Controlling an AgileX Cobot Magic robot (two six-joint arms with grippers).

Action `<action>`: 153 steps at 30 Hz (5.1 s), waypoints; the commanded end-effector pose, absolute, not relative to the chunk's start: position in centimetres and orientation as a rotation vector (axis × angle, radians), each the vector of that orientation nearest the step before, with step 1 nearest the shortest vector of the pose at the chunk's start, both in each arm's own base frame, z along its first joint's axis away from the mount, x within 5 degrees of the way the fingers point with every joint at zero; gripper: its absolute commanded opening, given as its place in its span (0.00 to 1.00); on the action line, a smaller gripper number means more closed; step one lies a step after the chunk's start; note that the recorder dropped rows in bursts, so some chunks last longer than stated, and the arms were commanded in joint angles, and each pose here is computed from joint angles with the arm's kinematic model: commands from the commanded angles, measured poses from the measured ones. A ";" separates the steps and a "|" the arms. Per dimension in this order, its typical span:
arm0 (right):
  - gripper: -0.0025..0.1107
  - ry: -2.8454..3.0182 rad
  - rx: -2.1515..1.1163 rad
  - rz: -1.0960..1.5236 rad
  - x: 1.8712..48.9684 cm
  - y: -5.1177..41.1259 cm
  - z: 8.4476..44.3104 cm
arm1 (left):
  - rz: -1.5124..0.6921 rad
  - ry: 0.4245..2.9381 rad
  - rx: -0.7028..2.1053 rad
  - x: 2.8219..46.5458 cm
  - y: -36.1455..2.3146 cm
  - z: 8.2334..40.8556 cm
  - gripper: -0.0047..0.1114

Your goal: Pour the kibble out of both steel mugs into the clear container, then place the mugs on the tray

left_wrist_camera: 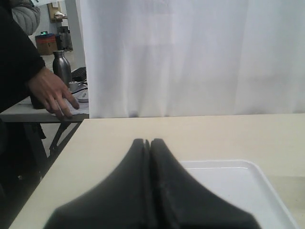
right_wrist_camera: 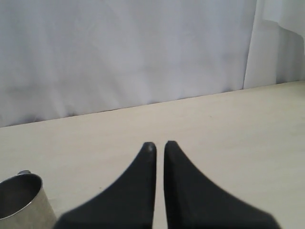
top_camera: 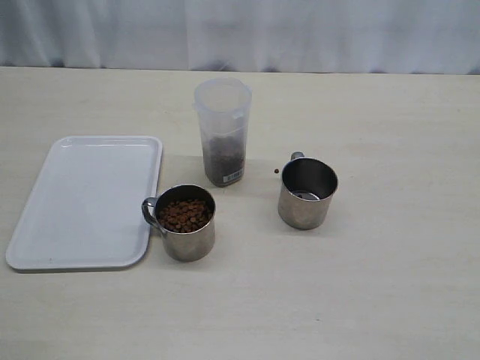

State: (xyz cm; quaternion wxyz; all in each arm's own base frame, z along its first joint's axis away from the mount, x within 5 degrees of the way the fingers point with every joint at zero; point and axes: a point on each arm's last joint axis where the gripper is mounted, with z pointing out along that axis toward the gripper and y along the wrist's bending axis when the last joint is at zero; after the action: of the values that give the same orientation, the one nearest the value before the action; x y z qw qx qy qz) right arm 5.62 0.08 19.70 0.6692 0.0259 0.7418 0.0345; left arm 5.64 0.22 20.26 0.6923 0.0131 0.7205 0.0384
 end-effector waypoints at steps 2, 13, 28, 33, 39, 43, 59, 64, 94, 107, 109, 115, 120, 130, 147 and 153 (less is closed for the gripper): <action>0.06 1.675 0.018 0.028 5.6 0.0 19.6 | 0.081 1.604 0.027 5.6 0.2 20.2 0.04; 0.06 1.696 -0.058 -0.041 5.6 0.0 19.4 | 0.081 1.604 0.027 5.6 0.2 20.2 0.04; 0.06 1.692 -0.035 -0.019 5.6 0.0 19.4 | 0.081 1.604 0.027 5.6 0.2 20.2 0.04; 0.06 1.694 -0.035 -0.019 5.6 0.0 19.4 | 0.081 1.604 0.027 5.6 0.2 20.2 0.04; 0.06 1.694 -0.035 -0.019 5.6 0.0 19.4 | 0.081 1.604 0.027 5.6 0.2 20.2 0.04; 0.06 1.694 -0.035 -0.019 5.6 0.0 19.4 | 0.081 1.604 0.027 5.6 0.2 20.2 0.04; 0.06 1.694 -0.035 -0.019 5.6 0.0 19.4 | 0.081 1.604 0.027 5.6 0.2 20.2 0.04; 0.06 1.694 -0.035 -0.019 5.6 0.0 19.4 | -0.009 1.499 -0.057 5.6 0.2 21.2 0.04; 0.06 1.694 -0.035 -0.019 5.6 0.0 19.4 | -0.307 2.249 0.864 18.5 -11.1 12.9 0.74; 0.06 1.694 -0.035 -0.019 5.6 0.0 19.4 | -0.539 2.109 1.039 19.2 -13.7 14.2 0.74; 0.06 1.694 -0.035 -0.019 5.6 0.0 19.4 | -0.539 2.139 1.042 19.4 -13.8 13.5 0.74; 0.06 1.694 -0.035 -0.019 5.6 0.0 19.4 | -0.519 2.159 1.114 20.6 -14.4 11.9 0.74; 0.06 1.694 -0.035 -0.019 5.6 0.0 19.4 | -0.479 2.095 1.194 21.7 -14.9 11.7 0.74; 0.06 1.694 -0.035 -0.019 5.6 0.0 19.4 | -0.508 1.937 1.209 23.3 -14.9 10.1 0.74; 0.06 1.694 -0.035 -0.019 5.6 0.0 19.4 | -0.434 1.863 1.273 25.4 -13.6 10.7 0.73; 0.06 1.694 -0.035 -0.019 5.6 0.0 19.4 | -0.416 1.875 1.341 26.8 -14.0 9.9 0.73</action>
State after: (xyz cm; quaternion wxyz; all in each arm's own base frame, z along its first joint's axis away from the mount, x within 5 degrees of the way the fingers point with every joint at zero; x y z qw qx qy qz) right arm 5.60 0.07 19.53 0.6630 -0.0172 0.7484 -0.0049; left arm 26.36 -13.85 10.46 0.3989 0.5197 0.7382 -0.1606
